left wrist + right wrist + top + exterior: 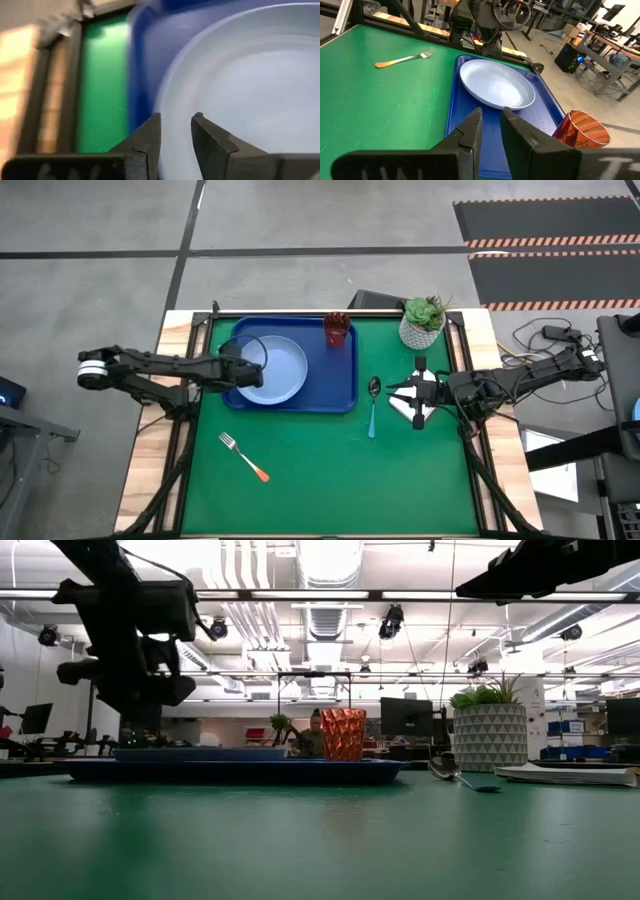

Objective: Pick and place plate/cup/fork/spoon on tray
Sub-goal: Put the orange fork on the blue tray to the right of the blue plate

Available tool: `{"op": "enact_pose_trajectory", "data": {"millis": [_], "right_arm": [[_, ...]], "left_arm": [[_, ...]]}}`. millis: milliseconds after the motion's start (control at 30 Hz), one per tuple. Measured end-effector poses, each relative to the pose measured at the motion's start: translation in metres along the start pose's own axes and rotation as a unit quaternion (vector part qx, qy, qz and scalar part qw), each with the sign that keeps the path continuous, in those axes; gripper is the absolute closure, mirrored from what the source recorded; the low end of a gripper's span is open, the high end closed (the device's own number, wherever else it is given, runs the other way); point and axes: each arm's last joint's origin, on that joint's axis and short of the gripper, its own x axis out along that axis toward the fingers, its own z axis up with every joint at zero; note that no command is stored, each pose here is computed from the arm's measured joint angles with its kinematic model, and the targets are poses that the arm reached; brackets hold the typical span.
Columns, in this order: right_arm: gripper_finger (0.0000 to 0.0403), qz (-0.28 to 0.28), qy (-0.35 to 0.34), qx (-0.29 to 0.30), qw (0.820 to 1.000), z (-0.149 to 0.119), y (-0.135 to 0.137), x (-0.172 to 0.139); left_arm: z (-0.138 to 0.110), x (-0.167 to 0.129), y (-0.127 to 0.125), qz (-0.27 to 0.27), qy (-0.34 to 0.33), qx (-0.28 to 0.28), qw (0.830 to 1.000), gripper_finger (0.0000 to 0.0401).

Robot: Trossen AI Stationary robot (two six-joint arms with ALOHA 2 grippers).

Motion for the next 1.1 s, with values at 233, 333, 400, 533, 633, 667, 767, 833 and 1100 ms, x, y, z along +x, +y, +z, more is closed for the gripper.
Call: {"op": "enact_pose_trajectory", "data": {"millis": [233, 333, 400, 533, 633, 667, 767, 833, 1100], "right_arm": [[0.0344, 0.000, 0.000, 0.000, 1.000, 0.000, 0.000, 0.000], [0.0344, 0.000, 0.000, 0.000, 1.000, 0.000, 0.000, 0.000], [0.0344, 0.000, 0.000, 0.000, 1.000, 0.000, 0.000, 0.000], [0.0344, 0.000, 0.000, 0.005, 1.000, 0.000, 0.000, 0.000], [0.0344, 0.000, 0.000, 0.007, 1.000, 0.000, 0.000, 0.000], [0.0344, 0.000, 0.000, 0.009, 1.000, 0.000, 0.000, 0.000], [0.0344, 0.000, 0.000, 0.012, 1.000, 0.000, 0.000, 0.000], [0.0344, 0.000, 0.000, 0.012, 1.000, 0.000, 0.000, 0.000], [0.0344, 0.000, 0.002, 0.011, 1.000, 0.000, 0.000, 0.000]], "left_arm": [[0.007, -0.001, -0.030, -0.145, 0.022, -0.011, 0.989, 0.0306], [0.011, -0.004, -0.040, -0.208, 0.032, -0.018, 0.977, 0.0306], [0.011, -0.008, -0.044, -0.240, 0.038, -0.019, 0.970, 0.0306], [0.012, -0.021, -0.053, -0.278, 0.042, -0.011, 0.960, 0.0306], [0.010, -0.033, -0.058, -0.298, 0.041, -0.001, 0.954, 0.0306], [0.010, -0.037, -0.059, -0.306, 0.040, 0.001, 0.951, 0.0306], [0.008, -0.051, -0.065, -0.335, 0.039, 0.001, 0.942, 0.0306], [0.006, -0.062, -0.070, -0.359, 0.037, 0.001, 0.933, 0.0306], [-0.010, -0.117, -0.094, -0.444, 0.125, 0.003, 0.887, 0.0312]]}}
